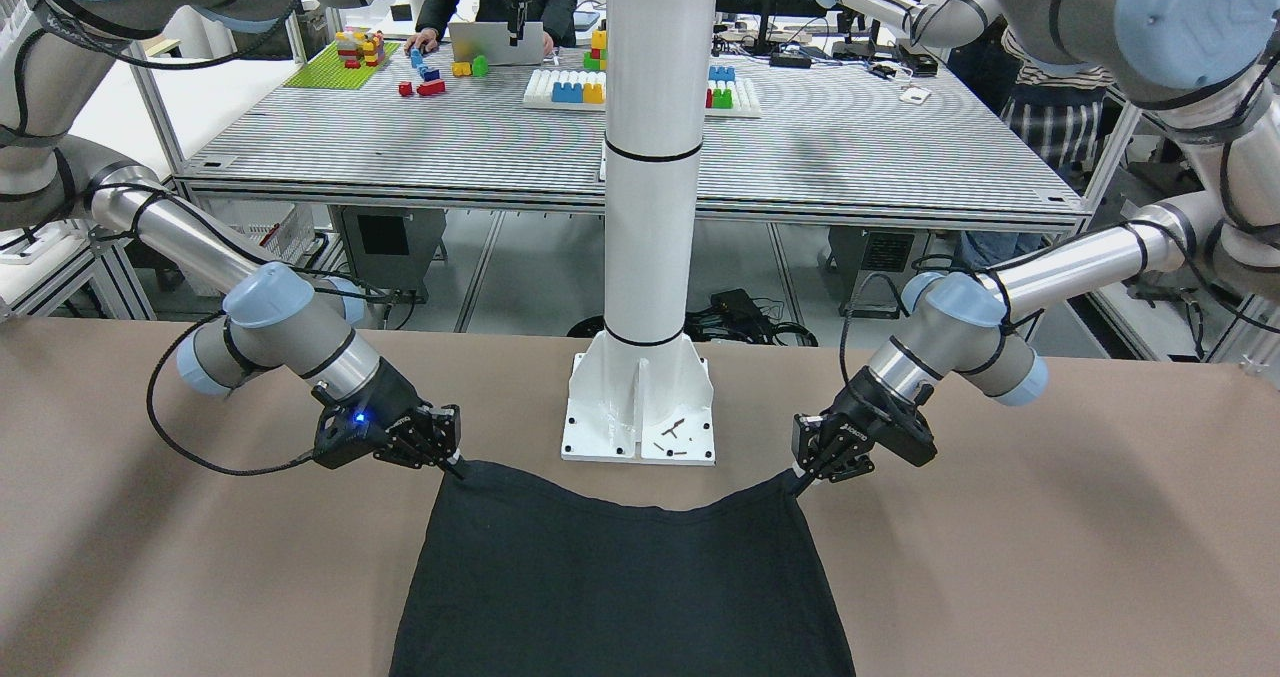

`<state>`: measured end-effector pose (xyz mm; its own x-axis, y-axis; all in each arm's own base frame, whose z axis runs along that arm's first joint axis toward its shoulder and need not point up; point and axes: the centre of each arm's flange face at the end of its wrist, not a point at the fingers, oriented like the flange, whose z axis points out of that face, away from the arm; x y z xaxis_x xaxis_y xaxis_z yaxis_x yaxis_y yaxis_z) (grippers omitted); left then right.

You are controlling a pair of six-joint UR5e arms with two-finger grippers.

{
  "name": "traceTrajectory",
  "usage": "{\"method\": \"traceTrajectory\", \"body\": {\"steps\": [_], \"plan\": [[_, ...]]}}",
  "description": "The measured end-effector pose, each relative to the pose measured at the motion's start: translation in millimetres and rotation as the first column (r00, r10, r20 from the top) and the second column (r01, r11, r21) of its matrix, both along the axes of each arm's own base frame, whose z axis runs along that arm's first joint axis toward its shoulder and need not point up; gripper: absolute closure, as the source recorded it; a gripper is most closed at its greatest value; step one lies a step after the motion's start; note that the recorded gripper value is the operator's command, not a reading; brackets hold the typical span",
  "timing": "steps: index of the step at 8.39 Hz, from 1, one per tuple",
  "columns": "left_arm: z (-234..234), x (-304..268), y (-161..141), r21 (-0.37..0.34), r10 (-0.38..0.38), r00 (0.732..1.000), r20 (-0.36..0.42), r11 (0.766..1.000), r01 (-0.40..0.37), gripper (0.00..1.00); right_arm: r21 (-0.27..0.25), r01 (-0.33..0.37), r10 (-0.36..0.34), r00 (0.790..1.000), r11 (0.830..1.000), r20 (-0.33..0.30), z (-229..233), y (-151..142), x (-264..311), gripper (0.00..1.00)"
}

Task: Fold clothes
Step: 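Lift the hem with both grippers and fold it toward the collar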

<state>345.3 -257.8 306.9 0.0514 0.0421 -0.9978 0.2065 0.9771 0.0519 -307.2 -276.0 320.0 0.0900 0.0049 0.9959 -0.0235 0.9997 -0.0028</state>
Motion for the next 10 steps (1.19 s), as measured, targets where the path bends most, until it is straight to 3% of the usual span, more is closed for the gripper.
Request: {"method": "traceTrajectory", "body": {"steps": [2, 4, 5, 6, 10], "plan": [[-26, -20, 9, 0.024, 0.084, 0.988, -0.126, 0.996, -0.082, 1.0, -0.026, 0.081, -0.076, 0.985, 0.996, 0.155, -6, 24, 41, 1.0], [-39, -32, 24, 0.078, 0.179, 0.957, -0.227, 0.983, -0.166, 1.0, 0.004, 0.164, -0.157, 0.942, 0.987, 0.295, 3, 49, 76, 1.0], [-38, -31, 29, 0.093, 0.202, 0.947, -0.248, 0.978, -0.185, 1.0, 0.023, 0.187, -0.184, 0.928, 0.982, 0.325, 9, 54, 80, 1.0], [-31, -26, 27, 0.088, 0.202, 0.949, -0.243, 0.979, -0.186, 1.0, 0.024, 0.183, -0.181, 0.928, 0.983, 0.326, 20, 47, 73, 1.0], [3, -19, -14, -0.056, 0.031, 0.98, -0.198, 0.998, -0.043, 1.0, 0.051, -0.008, -0.006, 0.968, 0.999, 0.251, 77, -35, 54, 1.0]]}}
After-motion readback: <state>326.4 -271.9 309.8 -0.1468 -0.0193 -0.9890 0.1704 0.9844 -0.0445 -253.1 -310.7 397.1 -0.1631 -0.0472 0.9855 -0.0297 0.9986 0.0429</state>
